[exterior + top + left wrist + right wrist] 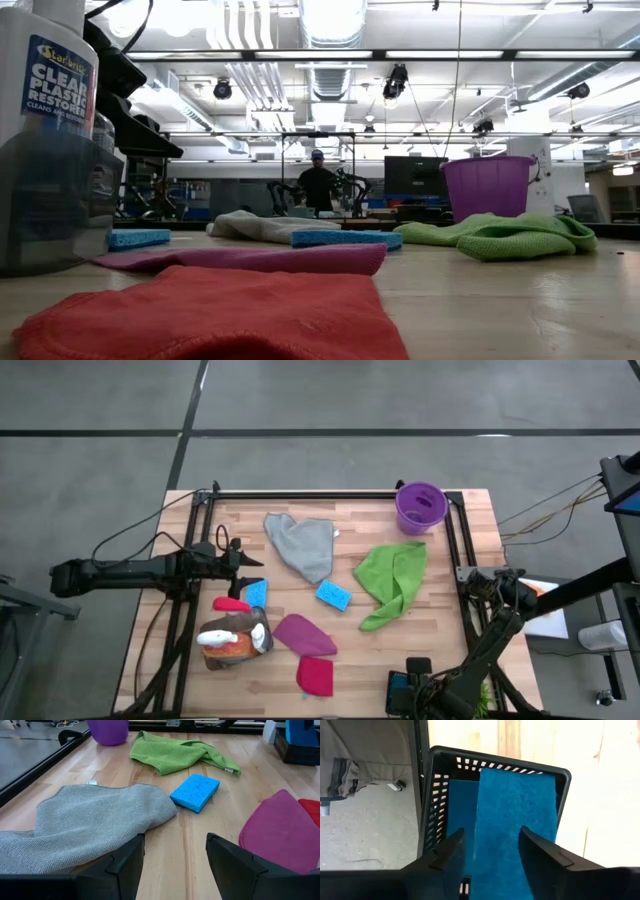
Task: Pick & Place Kitchen Items
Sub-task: Put the blue sponge into the black bin, then put the right light blue sponge into the black bin
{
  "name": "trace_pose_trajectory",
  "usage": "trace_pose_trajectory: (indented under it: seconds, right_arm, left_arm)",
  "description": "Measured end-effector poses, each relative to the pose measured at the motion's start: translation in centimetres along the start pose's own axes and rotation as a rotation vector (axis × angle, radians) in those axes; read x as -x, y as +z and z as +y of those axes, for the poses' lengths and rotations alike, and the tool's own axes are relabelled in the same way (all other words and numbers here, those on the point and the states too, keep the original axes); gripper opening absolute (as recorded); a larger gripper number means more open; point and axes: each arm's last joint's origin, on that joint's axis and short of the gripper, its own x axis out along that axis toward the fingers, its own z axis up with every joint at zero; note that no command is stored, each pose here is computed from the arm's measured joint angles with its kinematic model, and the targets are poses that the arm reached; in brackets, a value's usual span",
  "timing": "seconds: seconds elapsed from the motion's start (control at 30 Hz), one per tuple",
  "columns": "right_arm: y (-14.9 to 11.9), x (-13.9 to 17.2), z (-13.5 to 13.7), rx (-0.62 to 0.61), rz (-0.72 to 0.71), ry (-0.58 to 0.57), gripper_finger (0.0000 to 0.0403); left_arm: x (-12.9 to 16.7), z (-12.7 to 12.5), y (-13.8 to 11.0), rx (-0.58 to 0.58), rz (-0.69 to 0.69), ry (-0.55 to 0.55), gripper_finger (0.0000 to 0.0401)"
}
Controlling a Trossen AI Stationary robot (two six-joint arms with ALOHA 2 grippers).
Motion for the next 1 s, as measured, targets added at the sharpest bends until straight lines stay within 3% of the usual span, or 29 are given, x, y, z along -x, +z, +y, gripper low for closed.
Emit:
trace_pose_trajectory:
  seconds: [0.3, 0.53, 0.73, 1.0]
  right_arm:
    - [0.0, -0.4, 0.1, 0.032, -0.008, -0.016, 0.0105]
    - [0.0, -1.6, 0.4, 0.075, 0.012, -0.044, 0.0025]
    - [-0.1, -1.8, 0.3, 0.064, 0.019, -0.054, 0.0048]
    - [-0.4, -1.7, -0.3, 0.009, 0.059, -0.122, 0.013]
  left_arm:
    - [0.0, 0.0, 0.0, 0.0, 0.0, 0.0, 0.0214]
    - [0.0, 0.0, 0.0, 0.0, 0.0, 0.0, 0.0214]
    - [0.0, 0.0, 0.0, 0.0, 0.0, -0.001, 0.0214]
    - [0.0, 0.0, 0.0, 0.0, 0.0, -0.001, 0.0214]
